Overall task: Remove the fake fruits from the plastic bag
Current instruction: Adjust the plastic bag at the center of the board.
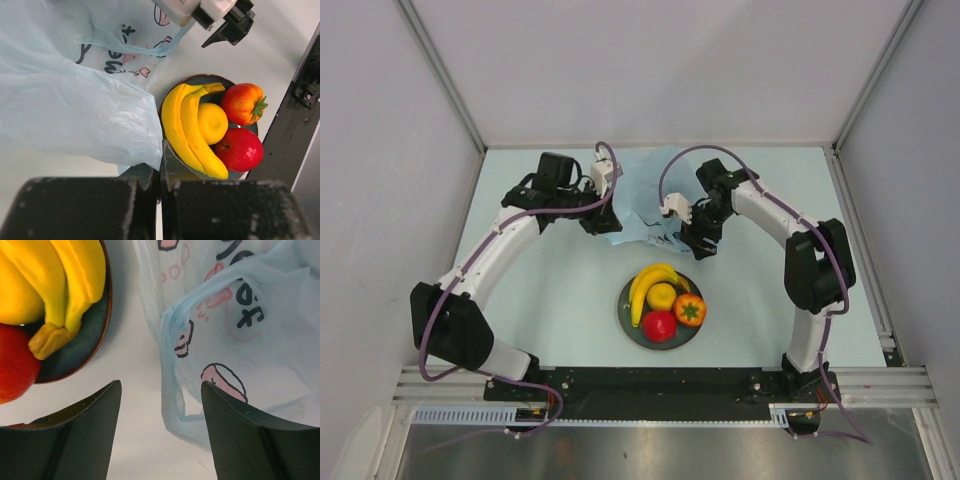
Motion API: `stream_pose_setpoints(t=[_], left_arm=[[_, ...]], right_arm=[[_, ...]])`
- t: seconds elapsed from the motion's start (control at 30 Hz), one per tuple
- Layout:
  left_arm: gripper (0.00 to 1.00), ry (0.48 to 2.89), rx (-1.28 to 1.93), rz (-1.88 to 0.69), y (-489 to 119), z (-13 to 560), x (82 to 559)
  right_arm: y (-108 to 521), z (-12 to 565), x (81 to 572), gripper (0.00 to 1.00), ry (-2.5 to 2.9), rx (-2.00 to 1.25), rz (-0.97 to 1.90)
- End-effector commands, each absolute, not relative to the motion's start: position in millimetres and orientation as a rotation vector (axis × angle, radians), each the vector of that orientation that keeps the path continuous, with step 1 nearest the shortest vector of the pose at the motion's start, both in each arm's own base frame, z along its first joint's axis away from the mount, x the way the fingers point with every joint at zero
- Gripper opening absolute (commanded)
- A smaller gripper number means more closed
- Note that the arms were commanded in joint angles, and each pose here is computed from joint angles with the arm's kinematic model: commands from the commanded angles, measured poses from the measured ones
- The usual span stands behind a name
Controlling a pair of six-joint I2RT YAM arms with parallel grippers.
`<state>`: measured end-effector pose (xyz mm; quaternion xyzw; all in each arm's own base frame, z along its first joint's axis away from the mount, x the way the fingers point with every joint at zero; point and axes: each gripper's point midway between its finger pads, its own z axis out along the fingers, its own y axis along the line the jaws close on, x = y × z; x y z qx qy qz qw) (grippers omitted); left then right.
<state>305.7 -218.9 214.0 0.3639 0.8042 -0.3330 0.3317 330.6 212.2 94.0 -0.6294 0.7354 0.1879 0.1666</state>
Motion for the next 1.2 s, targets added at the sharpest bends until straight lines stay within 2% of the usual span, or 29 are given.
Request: stream_pose_setpoints(t=[0.0, 0.07, 0.1, 0.17, 0.2, 0.27, 0.3, 0.33, 0.37, 0.4, 0.57, 0.6, 0.67, 0.7, 0.73, 0.8, 0.87, 0.93, 0.97, 1.07, 1.13, 1.17], left_arm=[[0.00, 2.058, 0.954, -0.897, -223.3, 221.5, 305.0], [0.00, 2.064, 0.953, -0.893, -222.8, 219.5, 305.6], [0.00, 2.064, 0.954, -0.890, -222.6, 220.2, 305.8], [0.00, 2.070, 0.958, -0.869, -221.2, 217.3, 309.3], [0.00, 2.075, 0.962, -0.852, -219.8, 216.1, 311.5], [0.00, 2.077, 0.988, -0.802, -216.4, 212.7, 317.9], [0.00, 2.106, 0.993, -0.758, -212.9, 208.2, 326.2], [0.00, 2.098, 1.031, -0.726, -211.1, 207.5, 330.9], [0.00, 2.114, 1.044, -0.703, -209.9, 204.6, 336.9], [0.00, 2.133, 1.051, -0.661, -207.4, 206.5, 349.6], [0.00, 2.028, 1.094, -0.455, -198.3, 247.5, 415.9], [0.00, 1.933, 1.079, -0.390, -197.2, 288.4, 436.3], [0.00, 1.883, 1.070, -0.318, -196.5, 305.6, 468.8], [0.00, 1.758, 1.005, -0.269, -195.5, 361.0, 483.8], [0.00, 1.731, 0.974, -0.250, -196.0, 370.7, 497.9], [0.00, 1.564, 0.907, -0.222, -199.2, 429.8, 504.6], [0.00, 1.455, 0.885, -0.245, -203.1, 466.3, 488.9], [0.00, 1.432, 0.913, -0.299, -216.6, 458.4, 478.5], [0.00, 1.401, 0.930, -0.330, -219.9, 467.7, 458.9], [0.00, 1.562, 1.034, -0.449, -240.8, 383.5, 438.2], [0.00, 1.631, 1.086, -0.504, -250.6, 353.2, 413.5], [0.00, 1.717, 1.110, -0.546, -252.5, 316.0, 402.4]], right_arm=[[205.6, 85.5, 343.8, 0.64, 2.091, -1.847, 0.447], [206.7, 82.2, 350.2, 0.55, 2.097, -1.837, 0.445], [208.5, 83.1, 353.8, 0.43, 2.098, -1.820, 0.450], [215.2, 96.8, 366.3, 0.28, 2.096, -1.738, 0.498], [219.1, 103.9, 371.5, 0.15, 2.091, -1.701, 0.524], [228.6, 141.0, 398.0, 0.08, 2.074, -1.517, 0.627], [230.3, 159.9, 410.9, 0.00, 2.055, -1.439, 0.665], [232.8, 177.2, 420.8, 0.00, 2.046, -1.357, 0.718], [245.1, 220.5, 436.4, 0.00, 1.971, -1.237, 0.809], [237.8, 230.8, 453.1, 0.00, 1.973, -1.143, 0.827], [235.5, 360.1, 529.8, 0.00, 1.627, -0.822, 0.775], [220.5, 386.9, 546.6, 0.00, 1.613, -0.643, 0.822], [196.6, 446.9, 578.8, 0.00, 1.423, -0.434, 0.797], [183.1, 483.9, 581.0, 0.00, 1.346, -0.347, 0.783], [175.9, 486.1, 593.0, 0.00, 1.330, -0.314, 0.704], [170.8, 507.9, 591.3, 0.00, 1.260, -0.320, 0.637], [168.1, 518.5, 580.4, 0.00, 1.249, -0.333, 0.646], [165.5, 497.4, 578.2, 0.00, 1.315, -0.358, 0.666], [166.9, 500.6, 562.0, 0.00, 1.326, -0.400, 0.700], [145.9, 456.8, 552.4, 0.00, 1.471, -0.394, 0.744], [132.5, 432.9, 546.8, 0.00, 1.537, -0.375, 0.754], [123.1, 400.5, 539.7, 0.00, 1.602, -0.370, 0.729]])
